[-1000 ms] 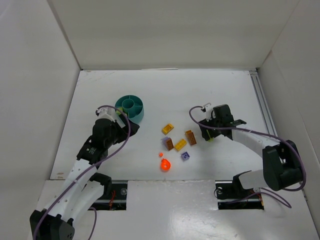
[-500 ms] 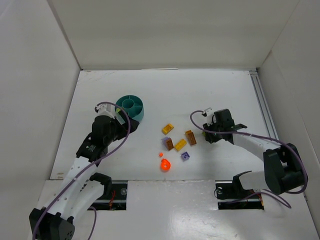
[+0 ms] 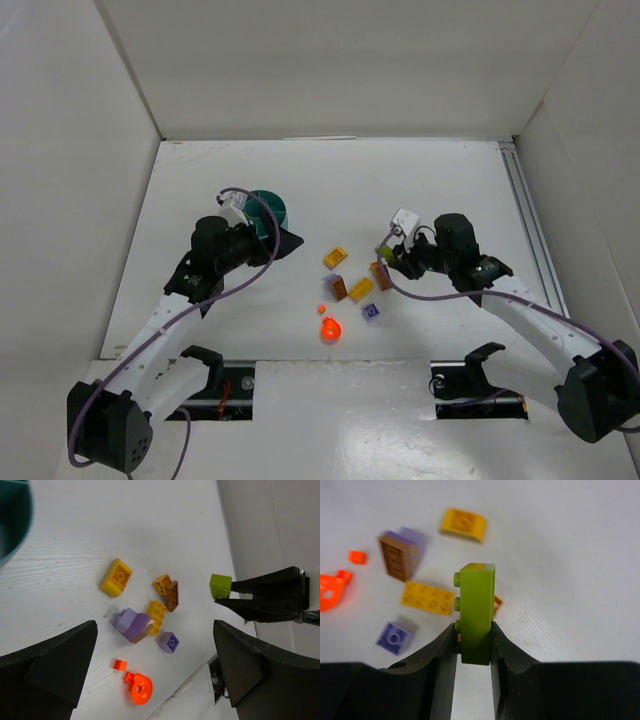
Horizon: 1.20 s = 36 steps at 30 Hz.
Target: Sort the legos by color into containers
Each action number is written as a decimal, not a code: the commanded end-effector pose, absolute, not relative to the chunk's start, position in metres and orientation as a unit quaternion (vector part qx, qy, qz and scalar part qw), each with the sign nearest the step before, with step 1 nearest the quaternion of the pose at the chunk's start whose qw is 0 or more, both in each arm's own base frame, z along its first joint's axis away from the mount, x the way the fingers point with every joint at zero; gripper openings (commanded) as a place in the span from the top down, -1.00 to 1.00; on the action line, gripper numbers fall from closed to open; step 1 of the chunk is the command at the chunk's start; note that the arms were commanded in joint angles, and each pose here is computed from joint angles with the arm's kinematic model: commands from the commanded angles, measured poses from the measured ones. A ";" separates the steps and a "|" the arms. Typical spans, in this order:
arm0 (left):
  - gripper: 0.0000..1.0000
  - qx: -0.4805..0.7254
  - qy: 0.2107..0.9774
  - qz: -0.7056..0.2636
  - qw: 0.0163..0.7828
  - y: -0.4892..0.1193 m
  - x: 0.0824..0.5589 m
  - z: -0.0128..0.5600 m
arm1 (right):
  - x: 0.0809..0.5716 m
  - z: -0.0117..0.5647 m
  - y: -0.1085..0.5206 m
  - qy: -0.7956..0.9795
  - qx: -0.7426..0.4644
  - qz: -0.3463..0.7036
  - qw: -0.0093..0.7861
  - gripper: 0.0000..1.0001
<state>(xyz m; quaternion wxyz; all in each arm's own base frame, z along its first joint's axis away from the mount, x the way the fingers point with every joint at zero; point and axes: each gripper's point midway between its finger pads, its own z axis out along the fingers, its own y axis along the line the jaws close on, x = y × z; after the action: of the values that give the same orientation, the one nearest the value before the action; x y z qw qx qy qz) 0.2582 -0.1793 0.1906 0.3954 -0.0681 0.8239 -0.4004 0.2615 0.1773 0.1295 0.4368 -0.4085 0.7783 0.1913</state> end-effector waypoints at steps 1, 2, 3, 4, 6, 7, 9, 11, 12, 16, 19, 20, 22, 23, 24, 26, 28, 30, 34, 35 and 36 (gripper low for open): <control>-1.00 0.031 0.757 -0.499 0.421 -0.214 0.253 0.251 | 0.240 0.192 0.237 0.641 -0.513 0.258 0.509 1.00; -1.00 0.051 0.745 -0.514 0.423 -0.221 0.250 0.258 | 0.235 0.205 0.245 0.623 -0.520 0.259 0.523 1.00; -1.00 0.062 0.737 -0.524 0.422 -0.228 0.245 0.266 | 0.238 0.216 0.251 0.615 -0.520 0.247 0.539 1.00; -1.00 0.069 0.738 -0.528 0.415 -0.234 0.243 0.263 | 0.228 0.222 0.264 0.598 -0.533 0.255 0.541 1.00; -1.00 0.091 0.729 -0.534 0.417 -0.251 0.237 0.274 | 0.225 0.240 0.273 0.576 -0.539 0.256 0.559 1.00; -1.00 0.097 0.728 -0.537 0.414 -0.258 0.235 0.276 | 0.228 0.245 0.276 0.575 -0.534 0.259 0.563 1.00; -1.00 0.117 0.724 -0.539 0.414 -0.270 0.232 0.281 | 0.229 0.250 0.282 0.572 -0.532 0.265 0.565 1.00; -1.00 0.127 0.727 -0.542 0.402 -0.284 0.226 0.279 | 0.229 0.258 0.291 0.556 -0.539 0.281 0.567 1.00; -1.00 0.128 0.724 -0.543 0.406 -0.285 0.227 0.284 | 0.230 0.260 0.292 0.552 -0.538 0.281 0.571 1.00; -0.96 0.138 0.732 -0.542 0.390 -0.298 0.225 0.275 | 0.226 0.263 0.300 0.538 -0.546 0.296 0.569 1.00; -0.87 0.145 0.730 -0.540 0.393 -0.306 0.226 0.279 | 0.223 0.263 0.302 0.536 -0.549 0.298 0.568 1.00; -0.72 0.144 0.738 -0.531 0.391 -0.306 0.225 0.273 | 0.223 0.265 0.303 0.533 -0.548 0.298 0.572 1.00; -0.53 0.144 0.740 -0.526 0.394 -0.307 0.228 0.273 | 0.224 0.268 0.301 0.532 -0.546 0.295 0.576 1.00; -0.45 0.143 0.743 -0.524 0.391 -0.306 0.228 0.271 | 0.226 0.268 0.300 0.535 -0.543 0.290 0.578 1.00; -0.32 0.143 0.743 -0.524 0.391 -0.306 0.228 0.271 | 0.225 0.268 0.300 0.538 -0.540 0.293 0.577 1.00; -0.12 0.143 0.743 -0.524 0.391 -0.306 0.228 0.271 | 0.225 0.272 0.298 0.541 -0.533 0.293 0.580 1.00; 0.19 0.143 0.743 -0.524 0.391 -0.306 0.228 0.271 | 0.229 0.271 0.297 0.547 -0.528 0.285 0.584 1.00; 0.36 0.151 0.739 -0.526 0.394 -0.309 0.225 0.275 | 0.233 0.267 0.296 0.559 -0.521 0.281 0.580 1.00; 0.86 0.158 0.737 -0.526 0.394 -0.312 0.225 0.276 | 0.237 0.267 0.299 0.567 -0.514 0.284 0.577 0.96; 0.97 0.157 0.741 -0.524 0.390 -0.312 0.224 0.273 | 0.238 0.263 0.301 0.574 -0.512 0.287 0.571 0.94; 1.00 0.154 0.739 -0.522 0.397 -0.312 0.227 0.278 | 0.239 0.260 0.301 0.577 -0.513 0.287 0.567 0.87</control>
<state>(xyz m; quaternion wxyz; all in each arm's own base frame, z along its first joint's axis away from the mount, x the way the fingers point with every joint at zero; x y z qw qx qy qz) 0.2272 -0.3042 0.2421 0.3640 0.1262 0.7727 -0.5045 0.2289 0.2913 0.2262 0.5312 -0.5338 0.5948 0.2812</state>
